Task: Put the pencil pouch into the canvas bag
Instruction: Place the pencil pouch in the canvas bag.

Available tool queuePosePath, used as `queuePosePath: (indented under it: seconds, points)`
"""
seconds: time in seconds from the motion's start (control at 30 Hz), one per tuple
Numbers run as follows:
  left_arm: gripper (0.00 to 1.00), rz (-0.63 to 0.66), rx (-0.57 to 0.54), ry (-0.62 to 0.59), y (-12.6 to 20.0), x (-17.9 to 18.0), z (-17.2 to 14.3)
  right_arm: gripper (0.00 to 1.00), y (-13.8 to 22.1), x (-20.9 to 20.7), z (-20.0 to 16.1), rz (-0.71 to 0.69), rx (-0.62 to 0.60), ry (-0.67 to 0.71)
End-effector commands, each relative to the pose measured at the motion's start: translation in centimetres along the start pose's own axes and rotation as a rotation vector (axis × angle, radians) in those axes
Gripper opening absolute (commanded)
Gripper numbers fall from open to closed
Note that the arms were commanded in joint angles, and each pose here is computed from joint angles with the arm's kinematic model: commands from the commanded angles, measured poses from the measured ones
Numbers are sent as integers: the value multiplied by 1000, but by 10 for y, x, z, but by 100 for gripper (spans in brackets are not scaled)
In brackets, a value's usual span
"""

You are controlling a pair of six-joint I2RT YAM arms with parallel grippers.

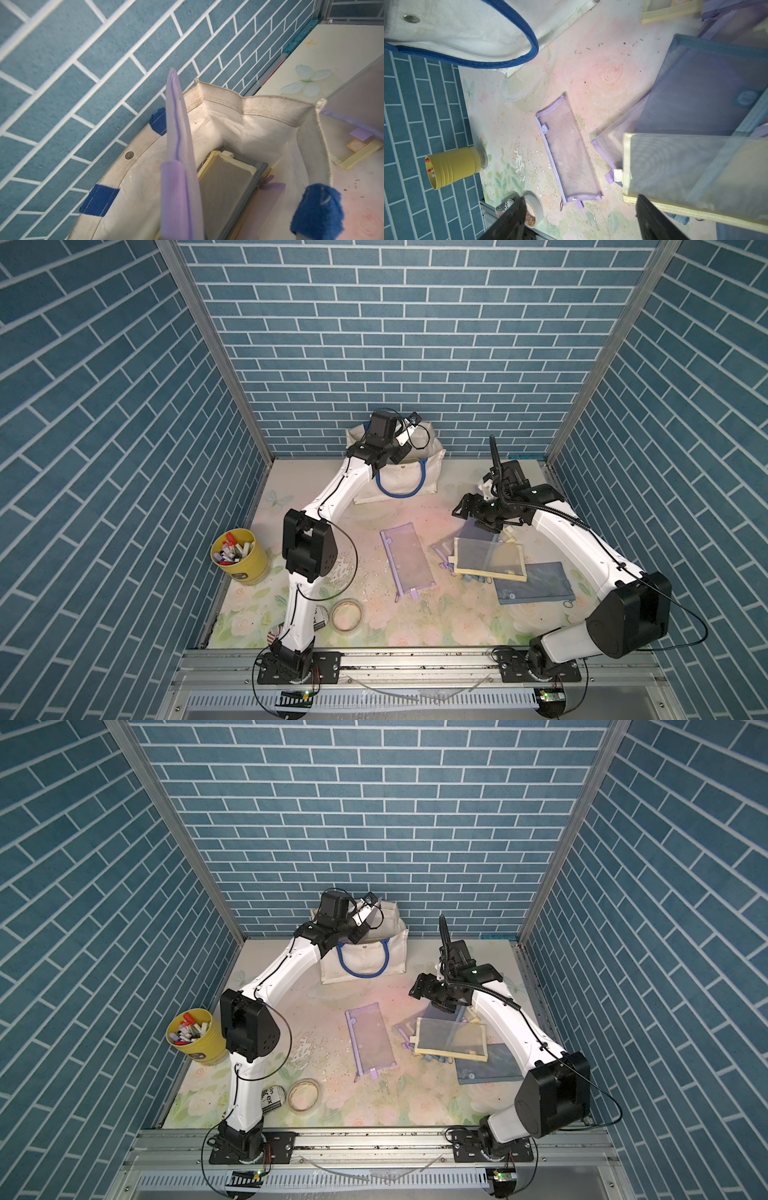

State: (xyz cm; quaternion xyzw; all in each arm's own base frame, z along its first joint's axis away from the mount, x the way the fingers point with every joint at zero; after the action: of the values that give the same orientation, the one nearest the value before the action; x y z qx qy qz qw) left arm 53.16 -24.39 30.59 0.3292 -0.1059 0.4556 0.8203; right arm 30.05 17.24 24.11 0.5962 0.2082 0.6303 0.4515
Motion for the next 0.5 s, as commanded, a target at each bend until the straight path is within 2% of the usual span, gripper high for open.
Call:
queuePosePath:
  seconds: [0.0, 0.1, 0.27, 0.37, 0.47]
  points:
    - [0, 29, -41, 54, 29, 24, 12, 82, 1, -7, -5, -17, 3, -18]
    - [0, 80, 3, -15, 37, 34, 14, 82, 0, -6, -4, -11, 4, -18]
    - [0, 235, 128, -210, 33, 42, 8, 82, 1, -8, -7, -11, 11, -20]
    - [0, 234, 192, -297, 18, 35, -1, 82, 6, -12, -11, -22, 9, -19]
    - [0, 230, 221, -315, 3, 28, -11, 82, 12, -18, -13, -36, 5, -23]
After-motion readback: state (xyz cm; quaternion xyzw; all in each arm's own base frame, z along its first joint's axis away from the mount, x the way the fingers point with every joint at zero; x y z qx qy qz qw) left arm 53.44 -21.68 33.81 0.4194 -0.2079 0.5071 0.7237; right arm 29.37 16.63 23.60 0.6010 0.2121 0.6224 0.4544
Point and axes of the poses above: each gripper's point midway between its finger pads, its own y axis back along the fingers, its own x axis along the line the jaws close on, z = x × y, the point moved 5 cm from there along y, back along the fingers, and after that the axes turned 5 degrees about -y, right-handed, at the moved point
